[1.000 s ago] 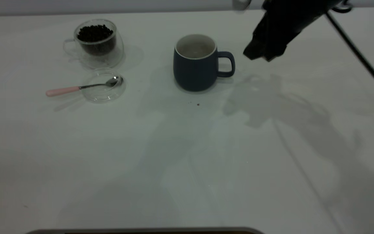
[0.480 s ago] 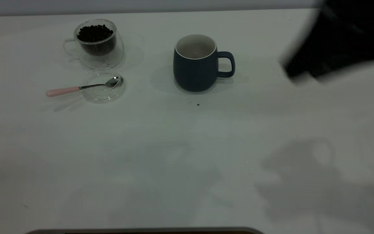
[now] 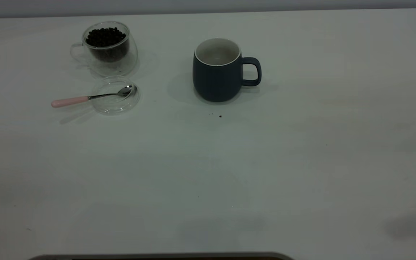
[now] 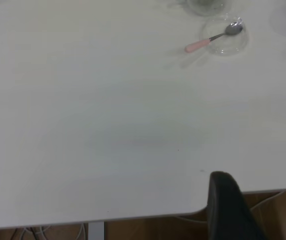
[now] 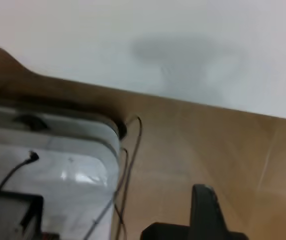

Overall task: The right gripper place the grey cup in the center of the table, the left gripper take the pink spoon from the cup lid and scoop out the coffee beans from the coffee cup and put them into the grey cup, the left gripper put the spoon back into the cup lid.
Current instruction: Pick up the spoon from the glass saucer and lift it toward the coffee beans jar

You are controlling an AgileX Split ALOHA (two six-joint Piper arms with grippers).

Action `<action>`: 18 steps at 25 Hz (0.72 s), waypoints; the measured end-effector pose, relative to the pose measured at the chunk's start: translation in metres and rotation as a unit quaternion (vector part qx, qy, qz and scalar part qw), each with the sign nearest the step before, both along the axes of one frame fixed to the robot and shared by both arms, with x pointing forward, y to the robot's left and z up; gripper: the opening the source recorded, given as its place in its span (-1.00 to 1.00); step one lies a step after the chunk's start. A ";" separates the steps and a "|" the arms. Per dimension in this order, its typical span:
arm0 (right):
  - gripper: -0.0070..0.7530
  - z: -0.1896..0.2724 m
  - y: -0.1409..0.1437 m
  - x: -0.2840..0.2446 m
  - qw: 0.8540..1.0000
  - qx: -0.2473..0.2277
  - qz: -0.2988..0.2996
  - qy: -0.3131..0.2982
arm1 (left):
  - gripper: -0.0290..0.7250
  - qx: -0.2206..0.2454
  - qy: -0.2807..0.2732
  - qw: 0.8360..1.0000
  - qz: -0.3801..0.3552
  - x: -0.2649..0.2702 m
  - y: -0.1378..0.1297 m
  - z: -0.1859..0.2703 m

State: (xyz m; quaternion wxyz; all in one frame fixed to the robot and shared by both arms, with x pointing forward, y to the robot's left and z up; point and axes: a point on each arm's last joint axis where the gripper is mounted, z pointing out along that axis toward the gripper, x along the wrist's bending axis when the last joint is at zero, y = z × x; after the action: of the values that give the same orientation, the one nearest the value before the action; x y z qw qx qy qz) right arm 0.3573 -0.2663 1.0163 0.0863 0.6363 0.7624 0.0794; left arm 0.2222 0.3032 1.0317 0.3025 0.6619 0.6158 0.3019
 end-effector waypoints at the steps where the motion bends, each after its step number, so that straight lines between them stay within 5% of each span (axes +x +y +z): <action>1: 0.32 -0.001 -0.004 -0.007 1.000 0.007 -0.007 -0.007 | 0.06 0.000 0.000 1.000 0.000 0.000 0.000 0.000; 8: 0.32 0.009 -0.022 -0.052 0.987 0.057 -0.038 -0.143 | 0.06 0.000 0.000 1.000 0.000 0.000 0.000 0.000; 18: 0.32 0.024 -0.028 -0.117 0.932 0.064 -0.046 -0.354 | 0.06 0.000 0.000 1.000 0.000 0.000 0.000 0.000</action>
State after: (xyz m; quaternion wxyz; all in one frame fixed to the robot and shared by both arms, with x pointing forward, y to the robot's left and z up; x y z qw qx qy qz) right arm 0.2406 -0.2939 1.0400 0.3130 0.6053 0.6458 0.3443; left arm 0.2222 0.3032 1.0317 0.3025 0.6619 0.6158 0.3019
